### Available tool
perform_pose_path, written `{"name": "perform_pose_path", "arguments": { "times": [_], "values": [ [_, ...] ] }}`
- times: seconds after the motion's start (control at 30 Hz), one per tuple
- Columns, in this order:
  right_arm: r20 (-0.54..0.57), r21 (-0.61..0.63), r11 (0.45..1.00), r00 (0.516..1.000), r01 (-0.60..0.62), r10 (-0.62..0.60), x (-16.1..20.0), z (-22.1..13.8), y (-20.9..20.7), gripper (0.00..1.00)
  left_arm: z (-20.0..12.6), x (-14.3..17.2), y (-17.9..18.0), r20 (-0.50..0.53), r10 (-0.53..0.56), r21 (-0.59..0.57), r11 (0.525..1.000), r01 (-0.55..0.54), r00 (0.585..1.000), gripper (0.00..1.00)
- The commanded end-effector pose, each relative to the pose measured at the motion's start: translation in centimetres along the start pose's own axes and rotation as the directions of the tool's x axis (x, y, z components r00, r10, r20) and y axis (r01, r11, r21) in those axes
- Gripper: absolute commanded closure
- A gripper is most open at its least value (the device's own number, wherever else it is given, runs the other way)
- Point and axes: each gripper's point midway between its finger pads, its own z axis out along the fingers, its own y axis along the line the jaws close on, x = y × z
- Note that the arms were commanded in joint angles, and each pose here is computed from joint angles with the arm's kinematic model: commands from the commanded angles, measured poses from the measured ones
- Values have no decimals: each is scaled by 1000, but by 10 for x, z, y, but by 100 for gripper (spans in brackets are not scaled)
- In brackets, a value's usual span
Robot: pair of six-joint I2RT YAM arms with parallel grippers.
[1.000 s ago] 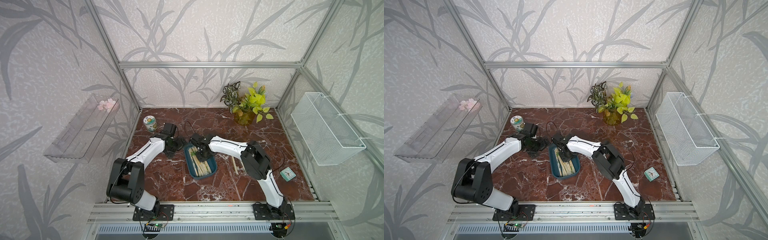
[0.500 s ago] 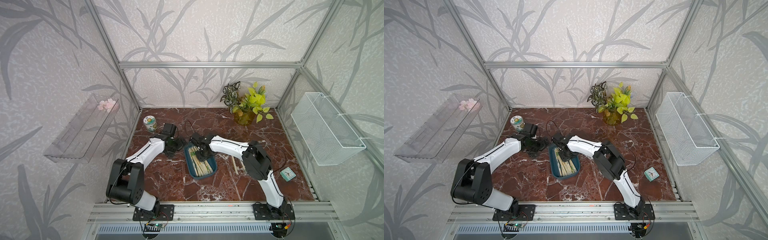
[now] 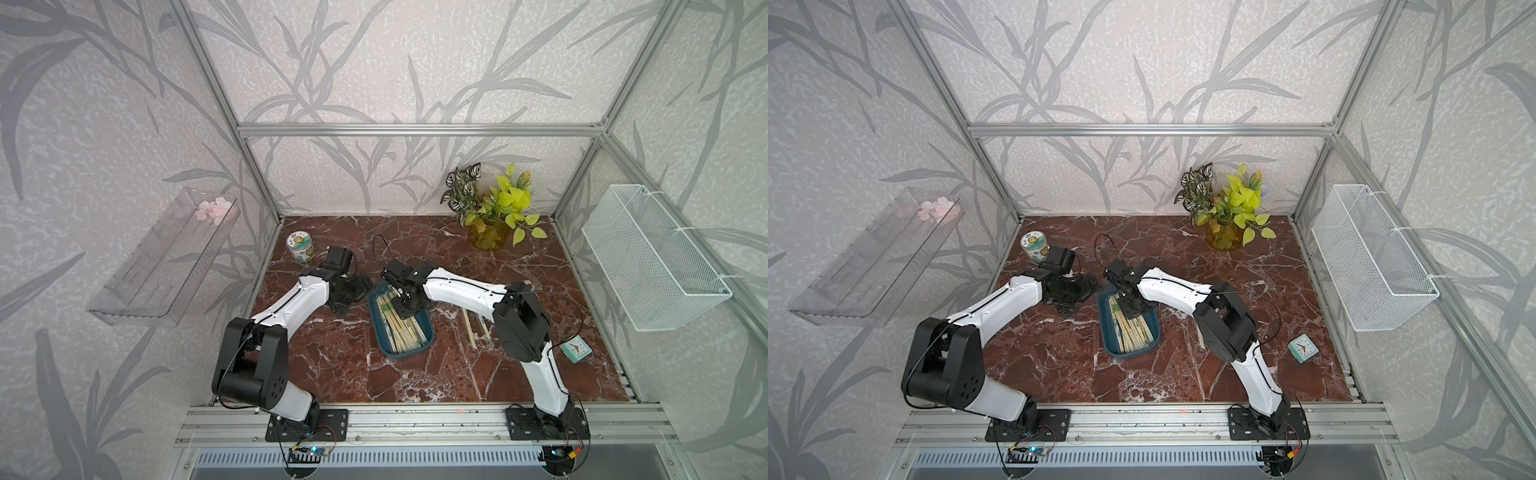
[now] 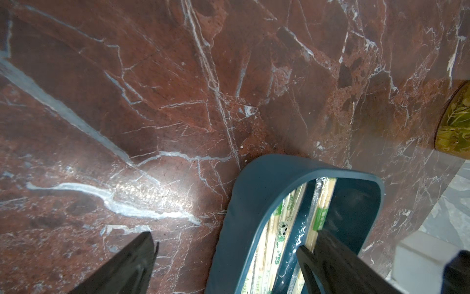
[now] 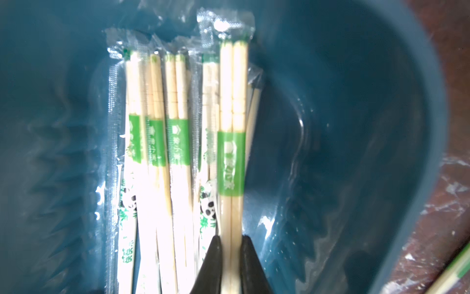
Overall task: Take the paired disposable chopsticks out of the storage box
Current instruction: Pick up the paired disposable chopsticks from the storage box, then place the paired disposable chopsticks at the center of the board.
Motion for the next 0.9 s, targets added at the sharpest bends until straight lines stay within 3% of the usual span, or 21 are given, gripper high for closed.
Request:
{"name": "perform_pose_path", "arguments": {
  "times": [0.0,0.27,0.57,0.87],
  "values": [
    [50,-9,1000,998,-29,29,-12,-28,-4,88,-5,-1,-3,10,14,17,1000,-14,1000,1],
    [143,-119,990,985,-82,99,-32,-61,2,88,-6,-2,-5,11,19,22,1000,-20,1000,1],
    [174,-259,949,957,-182,231,-43,-87,-5,88,-8,-1,-5,13,30,24,999,-30,999,1],
    [204,-224,940,931,-257,303,-31,-102,-57,88,-10,0,-4,14,43,27,999,-43,999,1]
  ]
}}
